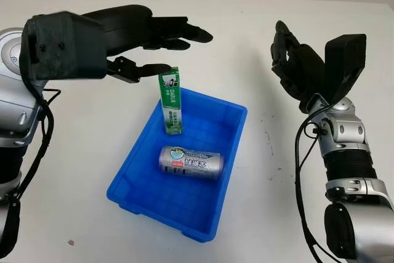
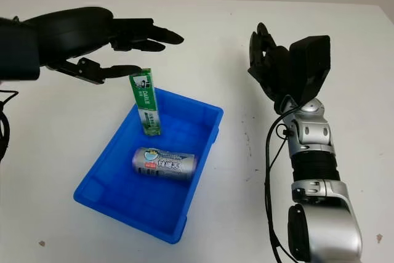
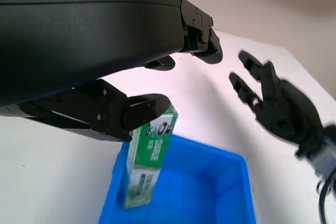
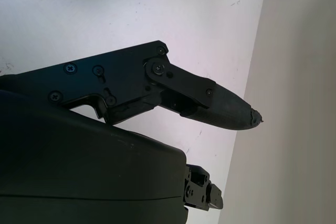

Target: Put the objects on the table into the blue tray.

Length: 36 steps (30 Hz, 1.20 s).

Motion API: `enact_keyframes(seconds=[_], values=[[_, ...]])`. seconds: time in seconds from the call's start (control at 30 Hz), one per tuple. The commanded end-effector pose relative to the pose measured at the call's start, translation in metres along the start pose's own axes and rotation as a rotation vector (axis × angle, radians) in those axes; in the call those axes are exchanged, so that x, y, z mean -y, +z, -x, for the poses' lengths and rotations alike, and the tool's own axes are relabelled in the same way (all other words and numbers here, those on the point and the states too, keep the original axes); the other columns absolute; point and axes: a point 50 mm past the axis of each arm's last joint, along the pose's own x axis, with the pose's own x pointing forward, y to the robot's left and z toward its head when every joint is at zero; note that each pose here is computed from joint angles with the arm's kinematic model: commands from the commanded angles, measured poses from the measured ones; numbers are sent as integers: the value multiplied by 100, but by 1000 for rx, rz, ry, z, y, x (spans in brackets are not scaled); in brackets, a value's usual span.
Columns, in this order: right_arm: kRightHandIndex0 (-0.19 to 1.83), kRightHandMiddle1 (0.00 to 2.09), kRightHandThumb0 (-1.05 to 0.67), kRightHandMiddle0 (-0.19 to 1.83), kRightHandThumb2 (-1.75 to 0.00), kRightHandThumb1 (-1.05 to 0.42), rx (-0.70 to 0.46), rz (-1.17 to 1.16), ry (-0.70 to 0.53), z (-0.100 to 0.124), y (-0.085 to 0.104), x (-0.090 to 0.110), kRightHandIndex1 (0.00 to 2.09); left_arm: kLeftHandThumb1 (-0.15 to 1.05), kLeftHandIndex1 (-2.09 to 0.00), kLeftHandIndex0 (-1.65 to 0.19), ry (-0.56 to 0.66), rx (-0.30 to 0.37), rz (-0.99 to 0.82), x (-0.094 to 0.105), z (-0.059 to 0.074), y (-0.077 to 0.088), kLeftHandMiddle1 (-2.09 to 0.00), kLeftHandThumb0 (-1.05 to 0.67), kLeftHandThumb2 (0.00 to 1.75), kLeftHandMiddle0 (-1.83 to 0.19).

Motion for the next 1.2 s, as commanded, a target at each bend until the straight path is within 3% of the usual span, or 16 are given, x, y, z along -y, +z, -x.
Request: enact_keyframes(seconds=[0.0,0.03,0.07,0.13,0.17,0.27,0.4,0.57,0.77,1.0,1.17], values=[[-19,0,-68,-19,-79,-105,18,-1,5,-1,2,-1,0,69,-44,-9,91,7,47,-18,3,2,-6,-13,109,-30],[-19,0,-68,-19,-79,-105,18,0,5,-1,2,-1,0,65,-43,-8,134,0,65,-23,4,-2,-6,-21,113,-29],[-19,0,-68,-19,-79,-105,17,1,5,-1,2,-1,0,73,-41,-10,188,6,100,-27,4,-6,-6,-33,100,-32],[-19,0,-68,-19,-79,-105,15,-3,4,-2,2,0,0,96,-41,-16,308,32,199,-34,5,-13,-8,-49,57,-38],[-19,0,-68,-19,-79,-105,16,-8,2,-2,2,-1,0,100,-50,-15,365,43,254,-37,6,-18,-10,-53,49,-40],[-19,0,-67,-19,-79,-105,20,-25,0,-3,3,-1,0,104,-78,-5,532,29,423,-46,11,-36,-18,-63,47,-42],[-19,0,-67,-19,-79,-105,31,-49,4,-4,4,-3,0,105,-77,2,678,-41,610,-47,17,-70,-16,-66,53,-36],[-19,0,-69,-19,-78,-105,34,-58,0,-4,5,-4,0,105,-35,5,730,-89,777,-25,22,-109,-5,-70,57,-12],[-19,0,-70,-19,-78,-105,41,-92,8,-5,4,-5,0,105,-16,12,694,-161,909,24,20,-146,-2,-72,64,3],[-19,0,-74,-19,-78,-105,64,-90,6,-7,5,-7,0,105,0,19,643,-224,974,66,16,-163,0,-76,68,19],[-19,0,-75,-19,-81,-105,75,-65,22,-7,3,-7,0,105,0,19,647,-198,1021,76,11,-166,0,-76,72,19]])
